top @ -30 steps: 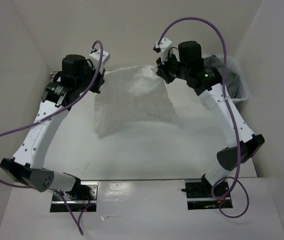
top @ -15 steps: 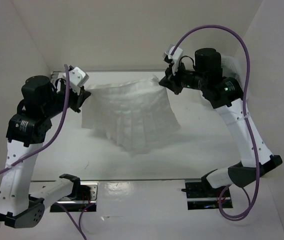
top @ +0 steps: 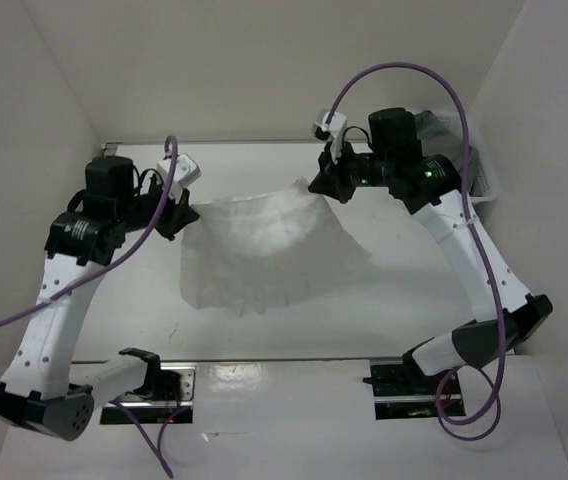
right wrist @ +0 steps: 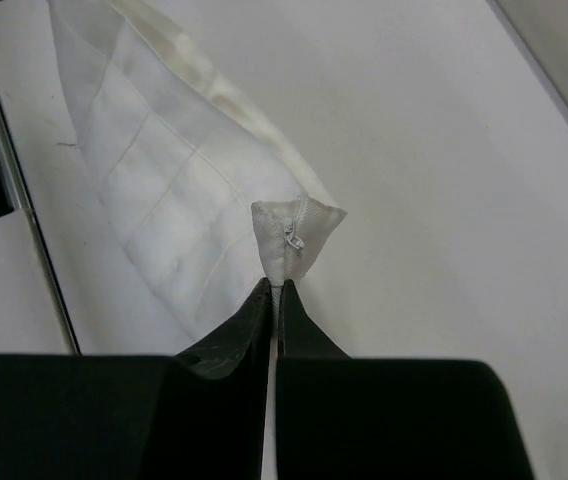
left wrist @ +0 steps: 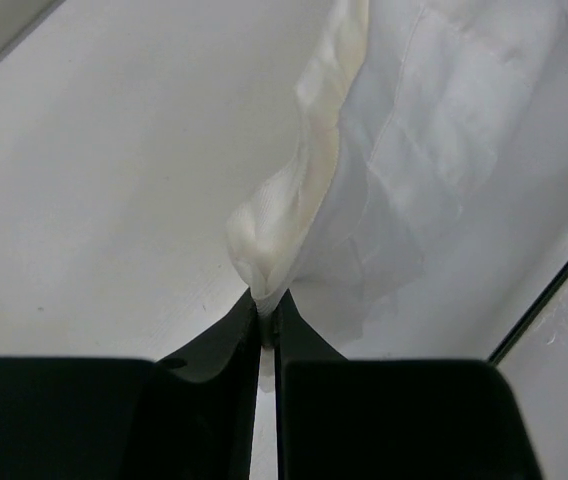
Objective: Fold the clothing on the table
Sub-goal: Flatten the skirt out
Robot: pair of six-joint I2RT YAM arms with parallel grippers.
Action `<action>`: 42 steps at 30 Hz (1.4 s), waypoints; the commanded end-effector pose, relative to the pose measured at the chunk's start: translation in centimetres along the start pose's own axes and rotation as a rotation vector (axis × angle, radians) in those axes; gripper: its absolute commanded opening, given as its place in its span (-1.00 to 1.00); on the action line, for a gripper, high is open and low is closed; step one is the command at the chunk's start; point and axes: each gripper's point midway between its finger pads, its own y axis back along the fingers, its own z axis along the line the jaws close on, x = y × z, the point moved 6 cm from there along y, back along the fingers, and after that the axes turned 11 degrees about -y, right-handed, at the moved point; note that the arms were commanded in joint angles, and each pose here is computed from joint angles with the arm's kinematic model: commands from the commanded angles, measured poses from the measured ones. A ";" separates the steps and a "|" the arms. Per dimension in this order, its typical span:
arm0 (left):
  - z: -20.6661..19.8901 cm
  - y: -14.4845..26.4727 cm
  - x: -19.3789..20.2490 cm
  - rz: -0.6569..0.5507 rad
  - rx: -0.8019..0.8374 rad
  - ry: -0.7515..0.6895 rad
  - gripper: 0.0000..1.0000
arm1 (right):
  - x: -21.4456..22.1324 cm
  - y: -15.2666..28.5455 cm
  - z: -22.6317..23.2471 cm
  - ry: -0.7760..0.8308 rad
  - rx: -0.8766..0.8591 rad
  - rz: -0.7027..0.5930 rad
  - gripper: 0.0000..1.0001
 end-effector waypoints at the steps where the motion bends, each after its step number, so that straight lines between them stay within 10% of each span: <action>1: 1.6 -2.7 -0.6 -0.010 0.041 0.012 -0.77 | 0.8 -2.8 -2.5 -0.036 0.051 0.015 -1.00; 22: 12.9 -20.3 0.7 0.162 -0.101 0.143 -0.83 | 3.6 -14.7 -19.8 -0.108 0.398 0.090 -1.00; 30: 15.5 -24.7 2.1 0.197 -0.177 0.191 -0.36 | 3.0 -17.2 -26.2 -0.099 0.555 0.039 -0.99; 34: 16.3 -25.4 2.4 0.207 -0.228 0.204 0.39 | 2.9 -17.9 -28.7 -0.121 0.700 -0.003 0.14; 38: 17.1 -25.9 3.3 0.239 -0.295 0.234 0.95 | 2.7 -17.7 -30.3 -0.180 0.835 -0.056 0.42; 42: 17.1 -25.5 3.5 0.254 -0.319 0.242 0.98 | 2.3 -16.5 -29.9 -0.200 0.872 -0.035 0.59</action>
